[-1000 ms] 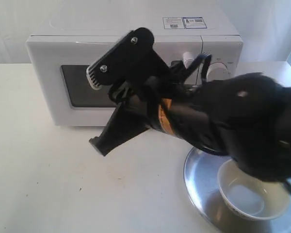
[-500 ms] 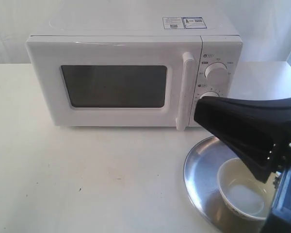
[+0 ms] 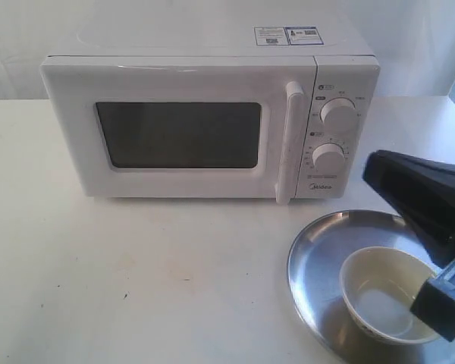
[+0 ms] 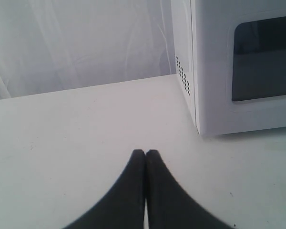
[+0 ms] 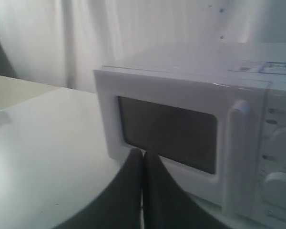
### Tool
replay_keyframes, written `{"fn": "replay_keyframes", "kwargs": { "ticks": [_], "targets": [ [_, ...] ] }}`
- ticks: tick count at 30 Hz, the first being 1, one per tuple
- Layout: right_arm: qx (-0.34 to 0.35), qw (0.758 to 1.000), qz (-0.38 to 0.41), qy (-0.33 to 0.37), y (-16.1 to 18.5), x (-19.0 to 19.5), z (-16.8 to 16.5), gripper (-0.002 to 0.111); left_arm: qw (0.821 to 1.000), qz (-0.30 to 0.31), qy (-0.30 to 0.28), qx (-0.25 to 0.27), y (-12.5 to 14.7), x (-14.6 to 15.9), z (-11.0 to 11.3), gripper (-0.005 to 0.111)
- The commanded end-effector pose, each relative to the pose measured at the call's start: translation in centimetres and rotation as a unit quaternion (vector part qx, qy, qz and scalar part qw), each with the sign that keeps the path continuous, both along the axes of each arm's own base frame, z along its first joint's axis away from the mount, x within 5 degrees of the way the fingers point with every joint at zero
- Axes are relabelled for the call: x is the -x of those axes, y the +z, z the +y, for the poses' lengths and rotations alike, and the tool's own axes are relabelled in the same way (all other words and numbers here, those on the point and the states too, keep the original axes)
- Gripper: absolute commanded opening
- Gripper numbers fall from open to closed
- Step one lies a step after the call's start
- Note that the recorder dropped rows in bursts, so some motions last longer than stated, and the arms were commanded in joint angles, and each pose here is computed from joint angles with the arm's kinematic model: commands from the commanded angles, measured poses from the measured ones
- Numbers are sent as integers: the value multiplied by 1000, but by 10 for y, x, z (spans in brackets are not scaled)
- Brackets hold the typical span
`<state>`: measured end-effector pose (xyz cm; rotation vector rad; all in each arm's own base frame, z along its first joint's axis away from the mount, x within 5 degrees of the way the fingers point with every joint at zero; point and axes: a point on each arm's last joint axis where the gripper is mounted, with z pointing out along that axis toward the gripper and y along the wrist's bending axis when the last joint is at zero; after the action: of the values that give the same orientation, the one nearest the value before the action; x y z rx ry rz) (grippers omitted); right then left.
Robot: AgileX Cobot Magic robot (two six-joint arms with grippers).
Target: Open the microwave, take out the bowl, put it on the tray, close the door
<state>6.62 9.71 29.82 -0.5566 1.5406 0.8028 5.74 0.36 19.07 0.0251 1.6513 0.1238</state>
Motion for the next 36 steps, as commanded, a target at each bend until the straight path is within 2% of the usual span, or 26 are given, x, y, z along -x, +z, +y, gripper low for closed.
{"fn": "replay_keyframes", "kwargs": {
  "ticks": [1, 7, 11, 14, 16, 20, 22, 26, 36],
  "targets": [
    [-1, 999, -8, -47, -21, -3, -19, 0, 1000, -5, -2, 4, 1, 0, 0, 0],
    [-27, 994, -11, -105, -39, -1, -50, 0, 1000, -5, -2, 4, 1, 0, 0, 0],
    [-47, 979, -23, -198, -43, -1, -70, 0, 1000, -5, -2, 4, 1, 0, 0, 0],
    [-35, 970, -37, -237, -47, 1, -76, 0, 1000, -5, -2, 4, 1, 0, 0, 0],
    [-16, 971, -44, -234, -50, 3, -75, 0, 1000, -5, -2, 4, 1, 0, 0, 0],
    [40, 980, -58, -187, -57, 4, -65, 0, 1000, -5, -2, 4, 1, 0, 0, 0],
    [46, 980, -47, -188, -63, 3, -65, 0, 1000, -5, -2, 4, 1, 0, 0, 0],
    [12, 969, -1, -247, -78, -3, -74, 0, 1000, -5, -2, 4, 1, 0, 0, 0],
    [29, 948, 18, -316, -92, -6, -87, 0, 1000, -5, -2, 4, 1, 0, 0, 0]
  ]
}}
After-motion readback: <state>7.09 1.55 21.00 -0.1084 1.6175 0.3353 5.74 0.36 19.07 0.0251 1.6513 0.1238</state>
